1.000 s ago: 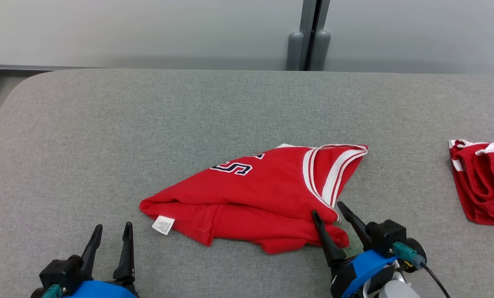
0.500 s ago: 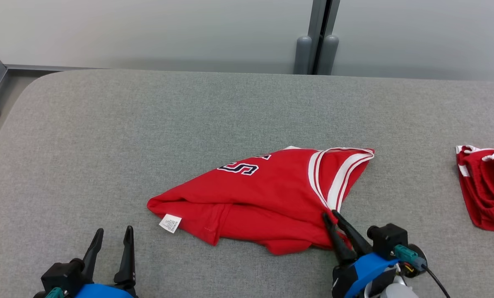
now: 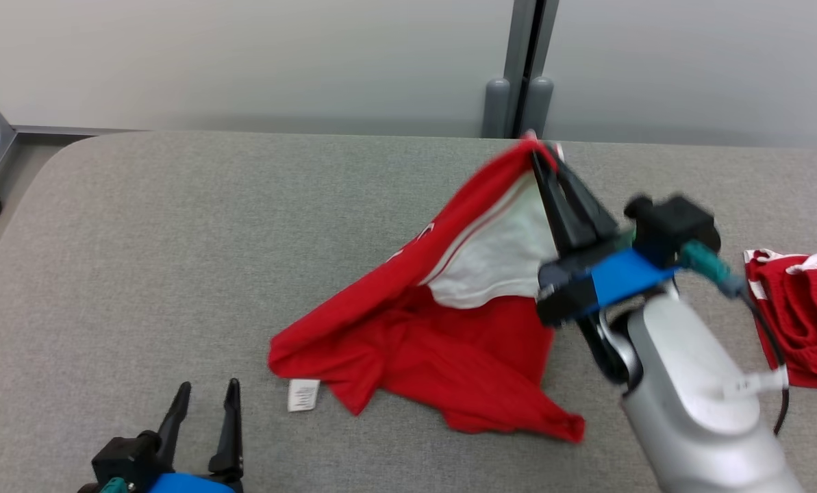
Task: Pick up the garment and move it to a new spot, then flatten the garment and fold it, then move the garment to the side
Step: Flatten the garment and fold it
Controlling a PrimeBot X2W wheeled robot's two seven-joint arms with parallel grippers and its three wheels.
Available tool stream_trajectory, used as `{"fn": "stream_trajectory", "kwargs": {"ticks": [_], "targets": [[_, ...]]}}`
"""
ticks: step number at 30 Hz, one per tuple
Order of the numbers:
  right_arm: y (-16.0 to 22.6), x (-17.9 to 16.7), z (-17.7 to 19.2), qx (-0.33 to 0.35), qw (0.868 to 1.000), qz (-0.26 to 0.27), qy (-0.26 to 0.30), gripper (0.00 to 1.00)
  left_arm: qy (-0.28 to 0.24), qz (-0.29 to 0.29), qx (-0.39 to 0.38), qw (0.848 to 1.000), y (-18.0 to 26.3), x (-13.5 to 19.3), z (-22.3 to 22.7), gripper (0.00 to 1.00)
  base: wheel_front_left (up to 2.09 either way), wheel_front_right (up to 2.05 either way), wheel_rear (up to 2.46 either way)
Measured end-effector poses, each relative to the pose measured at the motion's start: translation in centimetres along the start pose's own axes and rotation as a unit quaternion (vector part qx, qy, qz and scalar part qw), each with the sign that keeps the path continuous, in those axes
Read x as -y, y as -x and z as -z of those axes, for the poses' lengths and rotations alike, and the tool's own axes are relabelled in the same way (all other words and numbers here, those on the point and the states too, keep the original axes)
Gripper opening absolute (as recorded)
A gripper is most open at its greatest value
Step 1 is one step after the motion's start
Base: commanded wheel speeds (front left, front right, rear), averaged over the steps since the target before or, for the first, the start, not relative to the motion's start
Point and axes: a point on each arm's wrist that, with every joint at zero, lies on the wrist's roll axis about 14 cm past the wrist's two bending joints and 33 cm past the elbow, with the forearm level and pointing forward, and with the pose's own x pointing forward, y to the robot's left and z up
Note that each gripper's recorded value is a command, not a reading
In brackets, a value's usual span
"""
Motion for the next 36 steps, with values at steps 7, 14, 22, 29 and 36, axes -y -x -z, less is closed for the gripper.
{"fn": "stream_trajectory", "kwargs": {"ticks": [7,14,22,29,36], "targets": [[-6.8,-3.2,-7.5,0.086,0.993,-0.067,0.05,0.0,0.008,-0.006,0.005,1.0,0.5,0.1,-0.1,1.0,0.0,0.0,0.0],[-9.2,-4.1,-13.5,0.15,0.984,-0.075,0.062,0.0,0.016,-0.023,0.006,1.0,1.6,-0.6,0.2,1.0,0.0,0.0,0.0],[-6.9,-1.2,-16.1,0.187,0.981,-0.033,0.034,0.0,0.008,-0.006,0.008,1.0,0.7,0.6,0.0,1.0,0.0,0.0,0.0],[-0.2,4.6,-4.1,0.041,0.997,0.059,0.01,0.0,0.002,0.033,-0.006,0.999,-1.0,2.9,0.6,1.0,0.0,0.0,0.0],[8.3,8.1,5.7,-0.102,0.985,0.141,0.002,0.29,-0.008,0.079,-0.022,0.997,-2.6,5.2,1.2,1.0,0.0,0.0,0.0]]}}
